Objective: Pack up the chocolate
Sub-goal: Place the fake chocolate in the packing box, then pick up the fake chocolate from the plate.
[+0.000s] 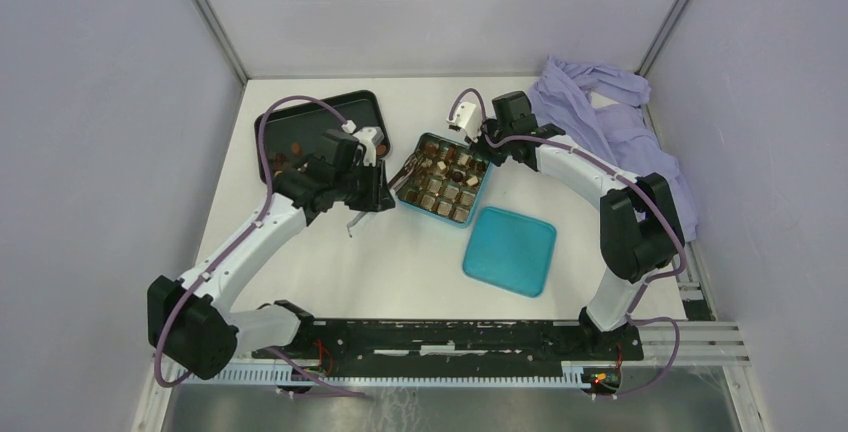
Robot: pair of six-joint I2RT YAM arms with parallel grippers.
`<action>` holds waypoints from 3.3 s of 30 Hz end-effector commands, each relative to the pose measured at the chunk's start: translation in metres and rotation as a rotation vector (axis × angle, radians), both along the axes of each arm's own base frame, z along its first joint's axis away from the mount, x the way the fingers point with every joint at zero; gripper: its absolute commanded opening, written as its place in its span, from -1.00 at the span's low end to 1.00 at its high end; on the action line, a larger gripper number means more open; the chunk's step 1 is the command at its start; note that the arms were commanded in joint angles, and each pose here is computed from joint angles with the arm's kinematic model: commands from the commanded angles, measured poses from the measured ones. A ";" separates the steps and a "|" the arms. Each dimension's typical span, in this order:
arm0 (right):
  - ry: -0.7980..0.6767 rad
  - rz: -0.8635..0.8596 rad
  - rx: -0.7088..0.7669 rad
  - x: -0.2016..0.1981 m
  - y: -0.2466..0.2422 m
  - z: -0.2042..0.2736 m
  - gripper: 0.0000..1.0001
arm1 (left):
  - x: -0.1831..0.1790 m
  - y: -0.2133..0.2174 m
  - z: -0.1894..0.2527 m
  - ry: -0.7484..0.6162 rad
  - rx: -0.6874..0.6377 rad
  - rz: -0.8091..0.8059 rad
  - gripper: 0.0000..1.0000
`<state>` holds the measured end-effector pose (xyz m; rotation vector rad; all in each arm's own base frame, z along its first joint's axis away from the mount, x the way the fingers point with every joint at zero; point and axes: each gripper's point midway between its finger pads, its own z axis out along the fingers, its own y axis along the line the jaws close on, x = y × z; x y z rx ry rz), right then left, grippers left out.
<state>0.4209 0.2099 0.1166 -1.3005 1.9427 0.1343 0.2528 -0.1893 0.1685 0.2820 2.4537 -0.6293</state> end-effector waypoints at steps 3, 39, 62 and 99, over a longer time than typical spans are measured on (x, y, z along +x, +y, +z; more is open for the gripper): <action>-0.094 0.003 0.073 0.011 0.011 0.035 -0.95 | 0.018 -0.007 0.007 -0.047 -0.028 0.042 -0.86; -0.033 -0.008 0.078 0.009 0.008 0.014 -0.85 | 0.025 -0.008 0.024 -0.086 -0.010 0.061 -0.21; 0.102 0.000 0.108 0.026 0.004 -0.023 -0.23 | 0.042 0.013 0.054 -0.205 0.020 0.199 -0.19; 0.013 0.226 0.438 -0.111 -0.034 0.044 0.78 | 0.057 0.043 0.062 -0.300 0.129 0.301 -0.17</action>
